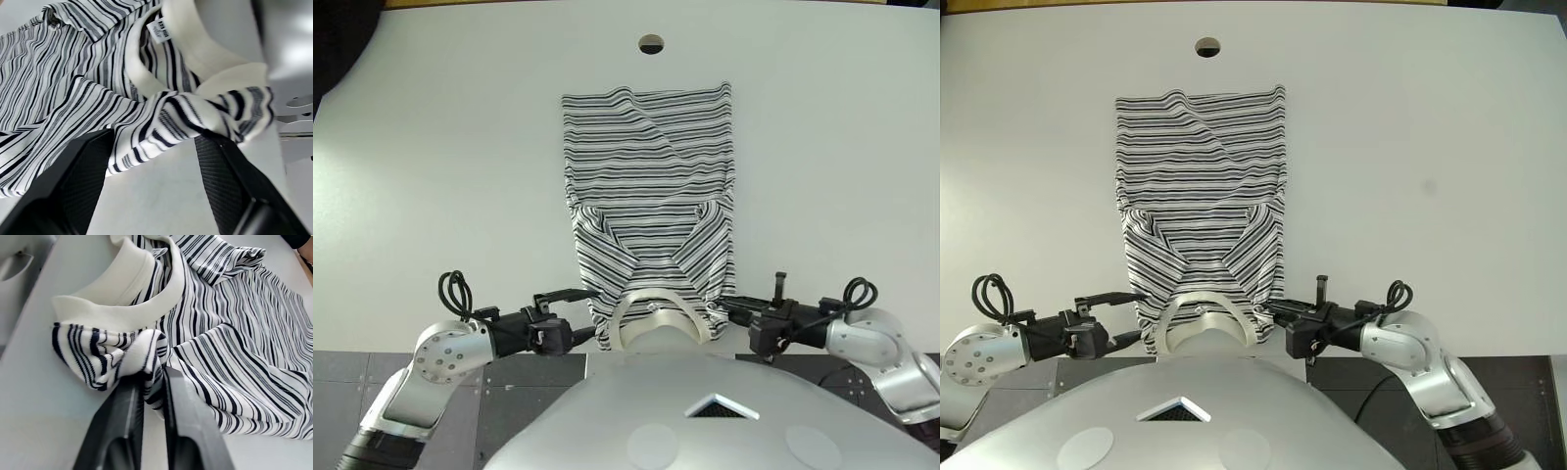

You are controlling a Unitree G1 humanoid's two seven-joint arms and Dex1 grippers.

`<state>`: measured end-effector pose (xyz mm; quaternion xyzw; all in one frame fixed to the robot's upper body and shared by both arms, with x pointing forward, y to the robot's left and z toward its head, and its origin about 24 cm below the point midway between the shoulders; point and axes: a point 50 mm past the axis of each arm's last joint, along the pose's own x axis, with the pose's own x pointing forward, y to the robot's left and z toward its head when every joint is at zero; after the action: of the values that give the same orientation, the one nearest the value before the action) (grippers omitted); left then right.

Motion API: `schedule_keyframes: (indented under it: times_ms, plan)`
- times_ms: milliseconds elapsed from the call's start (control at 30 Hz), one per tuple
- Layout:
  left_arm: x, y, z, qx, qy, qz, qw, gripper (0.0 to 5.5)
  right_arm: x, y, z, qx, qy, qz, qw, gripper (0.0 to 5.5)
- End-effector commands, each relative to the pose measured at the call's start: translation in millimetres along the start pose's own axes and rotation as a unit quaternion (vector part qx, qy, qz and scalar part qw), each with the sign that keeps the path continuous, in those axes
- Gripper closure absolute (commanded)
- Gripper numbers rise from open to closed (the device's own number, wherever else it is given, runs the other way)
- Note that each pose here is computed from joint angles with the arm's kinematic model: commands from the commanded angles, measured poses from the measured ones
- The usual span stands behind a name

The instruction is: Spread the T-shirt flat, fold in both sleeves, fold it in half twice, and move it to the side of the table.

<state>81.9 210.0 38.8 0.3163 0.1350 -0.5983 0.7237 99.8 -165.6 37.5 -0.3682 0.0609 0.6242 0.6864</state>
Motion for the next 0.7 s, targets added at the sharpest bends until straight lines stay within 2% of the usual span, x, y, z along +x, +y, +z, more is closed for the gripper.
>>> schedule_keyframes:
  times_ms: [33,300,467,567,700]
  plan:
    - [-1,-2,-2,-0.010,0.008,-0.030,0.999,2.70,-3,1,-3,0.001,0.011,0.008,1.000,5.40]
    - [6,-3,-7,-0.043,0.004,-0.089,0.995,4.04,-7,-3,3,0.019,0.002,0.006,1.000,5.40]
    - [-3,-3,-6,-0.055,0.011,-0.105,0.993,4.99,-7,-4,3,0.027,0.000,0.011,1.000,5.40]
    - [-10,1,4,-0.044,-0.001,-0.100,0.994,5.32,-10,-3,2,0.040,0.004,0.028,0.999,5.40]
    - [-18,7,23,-0.027,-0.033,-0.101,0.994,5.37,-17,2,8,0.078,-0.012,0.064,0.995,5.40]
